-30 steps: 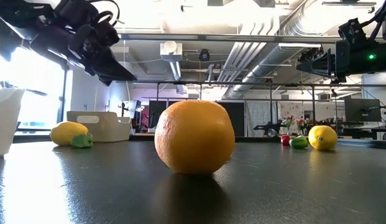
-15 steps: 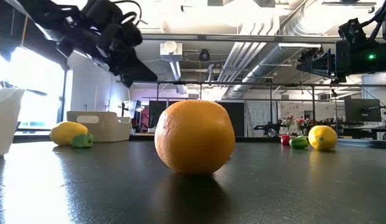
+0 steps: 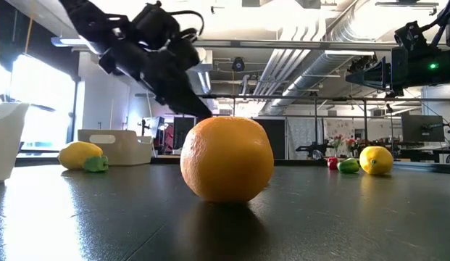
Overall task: Sort produce into baskets
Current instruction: Put the green chili pepper into the gray bin
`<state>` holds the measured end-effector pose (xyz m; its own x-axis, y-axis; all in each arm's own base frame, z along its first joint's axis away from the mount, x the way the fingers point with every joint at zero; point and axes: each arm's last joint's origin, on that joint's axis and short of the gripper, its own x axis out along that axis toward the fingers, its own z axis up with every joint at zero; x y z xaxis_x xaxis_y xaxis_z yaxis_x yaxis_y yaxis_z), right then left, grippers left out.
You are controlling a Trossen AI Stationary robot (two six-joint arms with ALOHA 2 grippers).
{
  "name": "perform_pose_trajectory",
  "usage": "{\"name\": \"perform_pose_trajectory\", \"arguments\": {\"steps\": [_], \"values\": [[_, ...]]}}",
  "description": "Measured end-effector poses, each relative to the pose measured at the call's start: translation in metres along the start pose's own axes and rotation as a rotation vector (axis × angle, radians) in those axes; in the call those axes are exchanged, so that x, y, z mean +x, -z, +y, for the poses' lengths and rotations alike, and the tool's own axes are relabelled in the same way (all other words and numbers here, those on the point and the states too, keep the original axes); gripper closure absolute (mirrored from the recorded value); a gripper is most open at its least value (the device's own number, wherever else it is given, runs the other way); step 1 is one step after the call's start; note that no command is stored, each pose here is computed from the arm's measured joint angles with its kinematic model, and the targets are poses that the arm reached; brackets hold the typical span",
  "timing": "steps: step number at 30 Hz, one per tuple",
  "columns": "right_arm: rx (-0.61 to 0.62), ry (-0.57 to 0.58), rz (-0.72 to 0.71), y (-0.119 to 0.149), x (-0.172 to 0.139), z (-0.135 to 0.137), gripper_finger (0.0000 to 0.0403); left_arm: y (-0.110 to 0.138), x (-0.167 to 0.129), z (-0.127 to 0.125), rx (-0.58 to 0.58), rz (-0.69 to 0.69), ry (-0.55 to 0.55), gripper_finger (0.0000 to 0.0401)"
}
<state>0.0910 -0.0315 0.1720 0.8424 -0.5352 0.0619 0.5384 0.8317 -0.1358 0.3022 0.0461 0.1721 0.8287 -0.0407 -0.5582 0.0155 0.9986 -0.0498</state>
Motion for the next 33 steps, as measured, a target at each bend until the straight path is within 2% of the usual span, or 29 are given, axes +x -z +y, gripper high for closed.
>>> {"name": "perform_pose_trajectory", "arguments": {"steps": [4, 8, 12, 17, 20, 23, 26, 33], "values": [[0.000, 0.000, 0.000, 0.000, 0.000, 0.000, 0.0403, 0.002, 0.012, -0.002, 0.003, 0.050, 0.000, 0.0305], [0.000, 0.000, 0.000, 0.000, 0.000, 0.000, 0.0403, 0.011, 0.021, -0.001, 0.055, 0.103, -0.072, 0.0271], [0.000, 0.000, 0.000, 0.000, 0.000, 0.000, 0.0403, 0.020, 0.030, 0.005, 0.036, 0.138, -0.101, 0.0250], [0.000, 0.000, 0.000, 0.000, 0.000, 0.000, 0.0403, 0.027, 0.042, 0.015, -0.130, 0.162, -0.118, 0.0248], [0.000, 0.000, 0.000, 0.000, 0.000, 0.000, 0.0403, 0.029, 0.051, 0.011, -0.087, 0.177, -0.085, 0.0248], [0.000, 0.000, 0.000, 0.000, 0.000, 0.000, 0.0403, 0.033, 0.058, 0.008, -0.041, 0.202, -0.099, 0.0249], [0.000, 0.000, 0.000, 0.000, 0.000, 0.000, 0.0403, 0.034, 0.062, 0.009, -0.034, 0.189, -0.141, 0.0249], [0.000, 0.000, 0.000, 0.000, 0.000, 0.000, 0.0403, 0.032, 0.062, 0.008, -0.011, 0.176, -0.137, 0.0256]]}}
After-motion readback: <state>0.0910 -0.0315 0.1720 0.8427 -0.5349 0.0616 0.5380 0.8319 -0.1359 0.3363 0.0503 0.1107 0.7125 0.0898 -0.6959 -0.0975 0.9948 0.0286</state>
